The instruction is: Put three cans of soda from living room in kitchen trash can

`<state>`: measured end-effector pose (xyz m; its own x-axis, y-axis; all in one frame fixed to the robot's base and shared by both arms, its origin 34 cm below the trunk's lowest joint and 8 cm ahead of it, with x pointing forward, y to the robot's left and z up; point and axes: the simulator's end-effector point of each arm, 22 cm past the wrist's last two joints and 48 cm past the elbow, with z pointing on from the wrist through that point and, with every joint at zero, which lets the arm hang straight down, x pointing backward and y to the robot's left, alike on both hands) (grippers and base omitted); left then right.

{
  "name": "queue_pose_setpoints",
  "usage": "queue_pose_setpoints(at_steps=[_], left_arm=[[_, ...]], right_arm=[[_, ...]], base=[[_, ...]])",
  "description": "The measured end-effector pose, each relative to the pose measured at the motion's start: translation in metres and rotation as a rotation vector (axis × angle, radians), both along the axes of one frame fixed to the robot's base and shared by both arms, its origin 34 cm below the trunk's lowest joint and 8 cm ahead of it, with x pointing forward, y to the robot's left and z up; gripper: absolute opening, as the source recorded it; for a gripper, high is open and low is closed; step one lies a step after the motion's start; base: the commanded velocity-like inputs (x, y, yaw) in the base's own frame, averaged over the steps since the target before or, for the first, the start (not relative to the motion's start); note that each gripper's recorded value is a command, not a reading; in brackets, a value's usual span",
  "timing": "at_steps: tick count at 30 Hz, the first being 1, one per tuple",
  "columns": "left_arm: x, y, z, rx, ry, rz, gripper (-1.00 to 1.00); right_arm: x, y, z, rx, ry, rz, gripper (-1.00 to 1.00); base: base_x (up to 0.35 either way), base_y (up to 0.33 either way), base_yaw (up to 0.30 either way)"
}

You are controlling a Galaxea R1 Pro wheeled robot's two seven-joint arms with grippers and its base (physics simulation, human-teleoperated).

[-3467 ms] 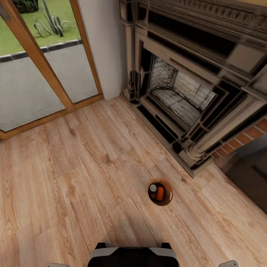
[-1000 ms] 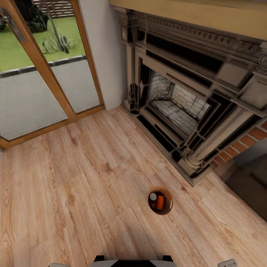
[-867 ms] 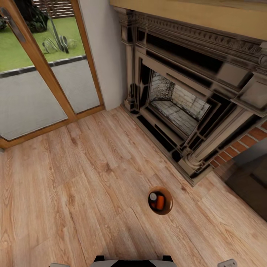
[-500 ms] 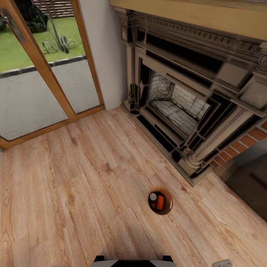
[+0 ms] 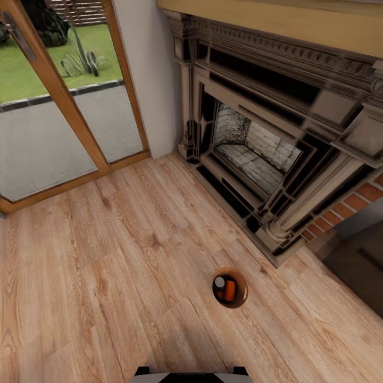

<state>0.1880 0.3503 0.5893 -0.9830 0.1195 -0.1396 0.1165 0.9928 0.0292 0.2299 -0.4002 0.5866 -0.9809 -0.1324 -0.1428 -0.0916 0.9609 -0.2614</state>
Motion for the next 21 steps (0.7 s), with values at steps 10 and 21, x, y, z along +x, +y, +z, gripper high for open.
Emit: queue_pose_setpoints(at_steps=[10,21], left_arm=[[-0.027,-0.028,0.002,-0.034,0.034,0.016,1.0],[-0.028,-0.029,0.002,-0.036,0.035,0.017,1.0]], right_arm=[[-0.043,0.024,0.002,0.025,0.057,-0.009,1.0],[-0.047,0.035,0.002,0.039,0.063,-0.013,1.0]], base=[[0.0,0.0,0.0],[0.0,0.0,0.0]])
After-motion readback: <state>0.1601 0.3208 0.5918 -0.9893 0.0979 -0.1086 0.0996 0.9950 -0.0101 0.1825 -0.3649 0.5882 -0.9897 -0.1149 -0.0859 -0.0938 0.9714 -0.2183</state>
